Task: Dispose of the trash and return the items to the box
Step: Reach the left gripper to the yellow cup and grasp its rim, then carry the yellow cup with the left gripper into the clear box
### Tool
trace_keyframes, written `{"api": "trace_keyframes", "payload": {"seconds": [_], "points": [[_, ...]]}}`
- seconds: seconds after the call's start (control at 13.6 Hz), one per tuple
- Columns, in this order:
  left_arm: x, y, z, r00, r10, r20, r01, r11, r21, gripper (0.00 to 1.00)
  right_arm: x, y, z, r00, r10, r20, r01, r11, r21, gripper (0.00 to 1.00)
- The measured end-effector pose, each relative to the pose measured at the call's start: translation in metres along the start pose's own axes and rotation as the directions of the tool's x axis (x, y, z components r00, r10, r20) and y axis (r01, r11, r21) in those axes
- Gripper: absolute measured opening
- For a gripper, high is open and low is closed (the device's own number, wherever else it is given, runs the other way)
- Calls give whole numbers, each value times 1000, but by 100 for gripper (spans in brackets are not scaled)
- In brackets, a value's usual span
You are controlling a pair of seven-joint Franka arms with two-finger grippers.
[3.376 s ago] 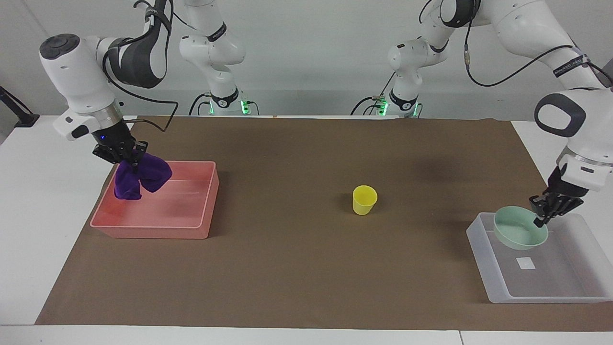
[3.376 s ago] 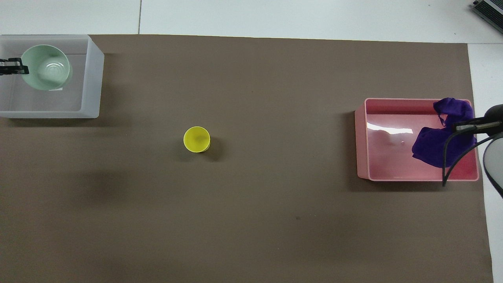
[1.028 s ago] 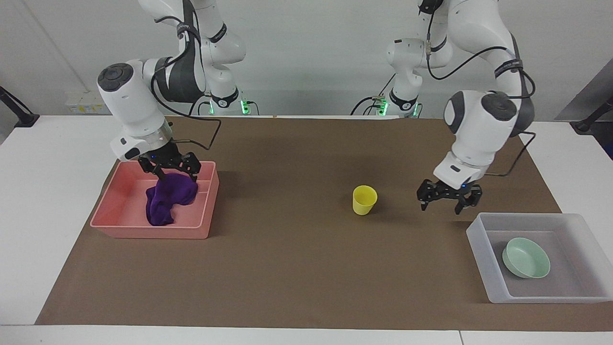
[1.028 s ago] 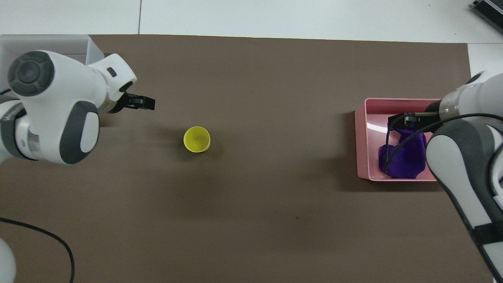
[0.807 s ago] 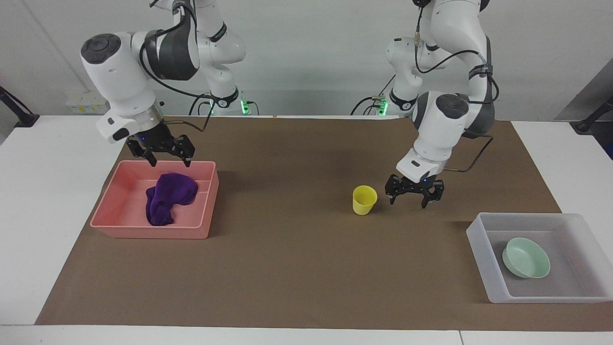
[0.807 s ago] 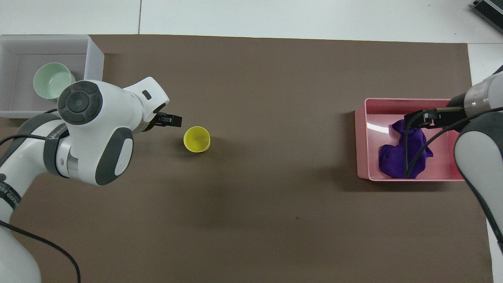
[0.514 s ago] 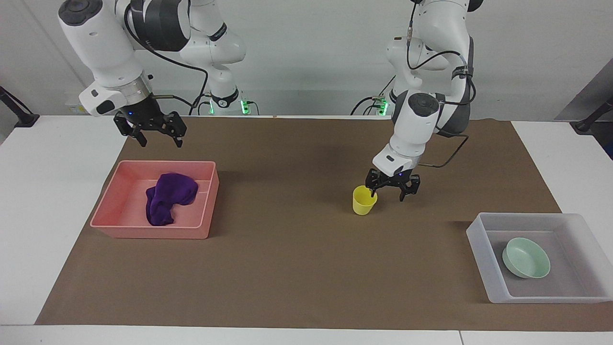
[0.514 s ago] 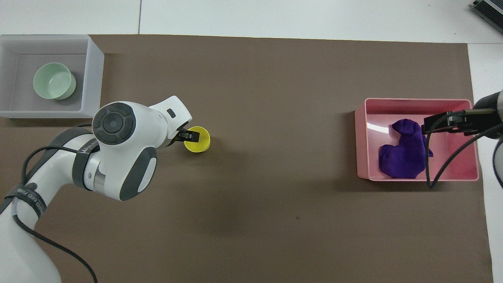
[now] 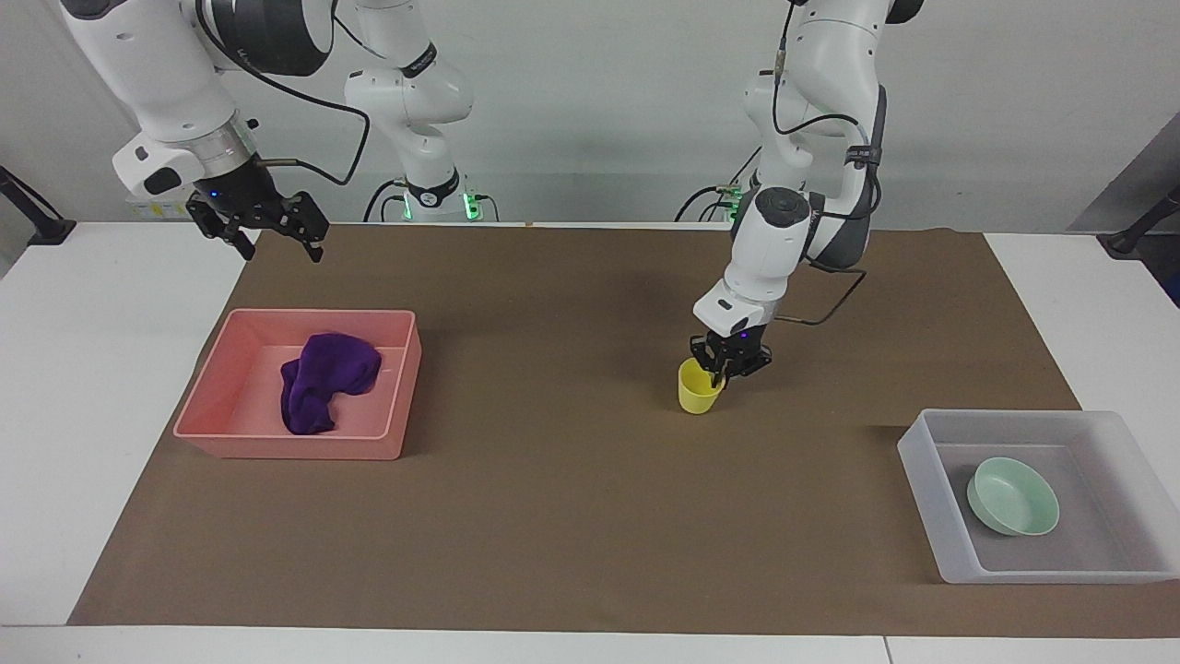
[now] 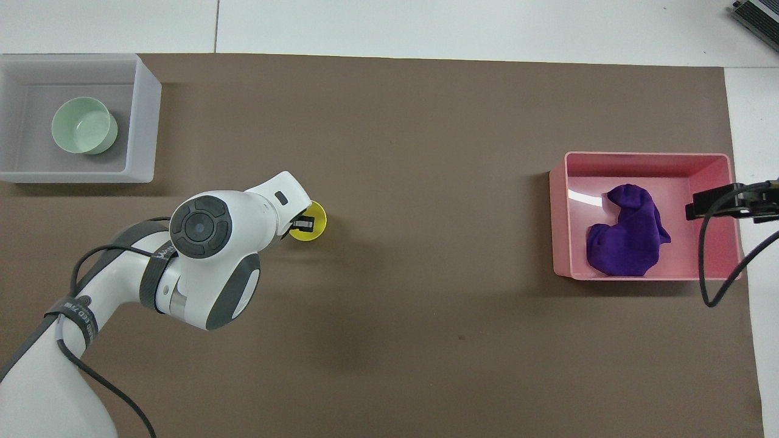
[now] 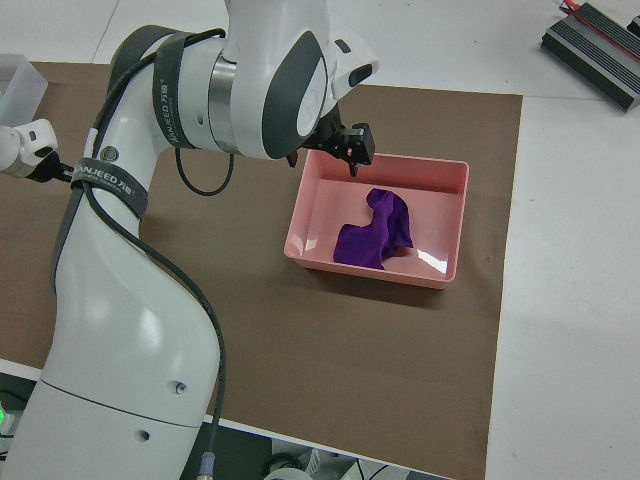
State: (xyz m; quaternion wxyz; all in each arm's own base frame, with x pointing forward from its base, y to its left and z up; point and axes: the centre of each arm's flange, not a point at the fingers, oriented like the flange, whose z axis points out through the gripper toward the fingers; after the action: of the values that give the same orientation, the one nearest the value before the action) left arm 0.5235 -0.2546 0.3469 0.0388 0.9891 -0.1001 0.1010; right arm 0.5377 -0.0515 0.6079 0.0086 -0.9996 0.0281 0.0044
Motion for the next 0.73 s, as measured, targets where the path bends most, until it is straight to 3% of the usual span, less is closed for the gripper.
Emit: {"api": "trace_keyframes", "payload": {"seconds": [0.29, 0.51, 0.73], "points": [[28, -22, -31, 996, -45, -80, 45, 999, -6, 3, -9, -6, -26, 999, -12, -51, 12, 1000, 1, 100], [56, -83, -70, 979, -144, -144, 147, 989, 5, 3, -10, -22, -43, 996, -38, -84, 38, 999, 0, 100], [82, -159, -113, 970, -193, -146, 201, 979, 44, 3, -10, -32, -41, 996, -47, -79, 47, 999, 0, 100]]}}
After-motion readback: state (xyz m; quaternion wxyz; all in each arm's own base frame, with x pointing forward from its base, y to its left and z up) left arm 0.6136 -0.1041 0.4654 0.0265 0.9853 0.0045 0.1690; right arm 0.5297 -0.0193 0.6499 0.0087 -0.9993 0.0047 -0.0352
